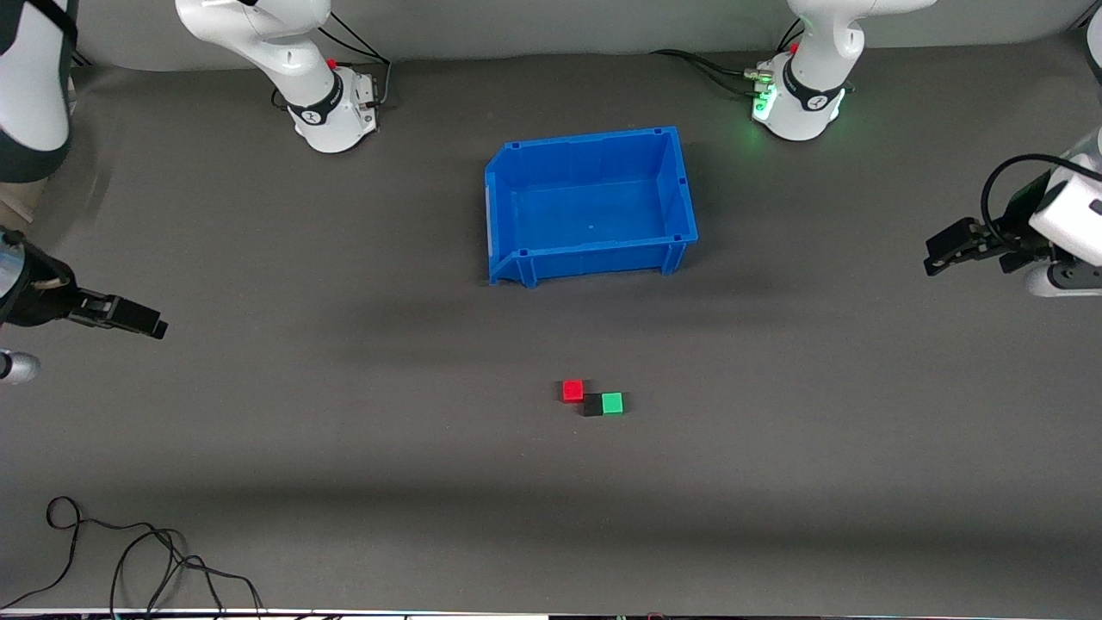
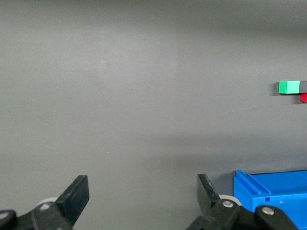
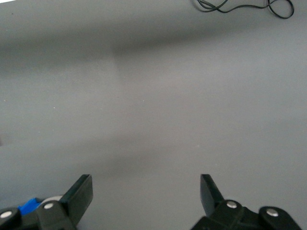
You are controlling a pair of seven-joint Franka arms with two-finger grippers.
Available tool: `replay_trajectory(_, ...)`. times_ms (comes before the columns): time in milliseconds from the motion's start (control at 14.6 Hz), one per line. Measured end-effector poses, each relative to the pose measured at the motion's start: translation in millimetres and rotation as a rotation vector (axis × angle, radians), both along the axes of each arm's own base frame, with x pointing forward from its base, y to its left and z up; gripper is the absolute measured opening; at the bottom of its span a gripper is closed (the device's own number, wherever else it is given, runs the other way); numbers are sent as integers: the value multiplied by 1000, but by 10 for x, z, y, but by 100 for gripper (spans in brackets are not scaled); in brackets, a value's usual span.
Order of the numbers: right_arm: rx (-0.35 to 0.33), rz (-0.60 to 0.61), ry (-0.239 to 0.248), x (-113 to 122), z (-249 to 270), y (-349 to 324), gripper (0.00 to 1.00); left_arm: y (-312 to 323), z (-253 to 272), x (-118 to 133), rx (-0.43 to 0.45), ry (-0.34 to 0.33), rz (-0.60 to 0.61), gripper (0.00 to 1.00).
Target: Attach green and red cubes to black cube
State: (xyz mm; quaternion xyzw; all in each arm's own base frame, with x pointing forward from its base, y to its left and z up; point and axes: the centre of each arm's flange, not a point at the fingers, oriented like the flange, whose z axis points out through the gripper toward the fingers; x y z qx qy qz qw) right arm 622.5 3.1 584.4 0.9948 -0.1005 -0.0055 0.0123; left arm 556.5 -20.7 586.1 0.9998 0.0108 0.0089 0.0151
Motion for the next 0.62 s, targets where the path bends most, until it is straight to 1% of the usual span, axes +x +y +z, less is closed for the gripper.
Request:
replay_trajectory(137, -6, 13, -12, -114, -33, 21, 100, -23, 19, -8, 2, -4, -29, 100)
replay_trajectory(411, -17, 81, -18, -436, -99, -113, 100, 4, 45, -18, 18, 2, -59, 100)
replay_trajectory(480, -17, 82, -21, -490, -80, -167, 100, 7, 62, -17, 19, -1, -59, 100)
replay_trajectory(617, -20, 67, -47, -514, 28, -285, 99, 7, 89, -15, 19, -5, -59, 100)
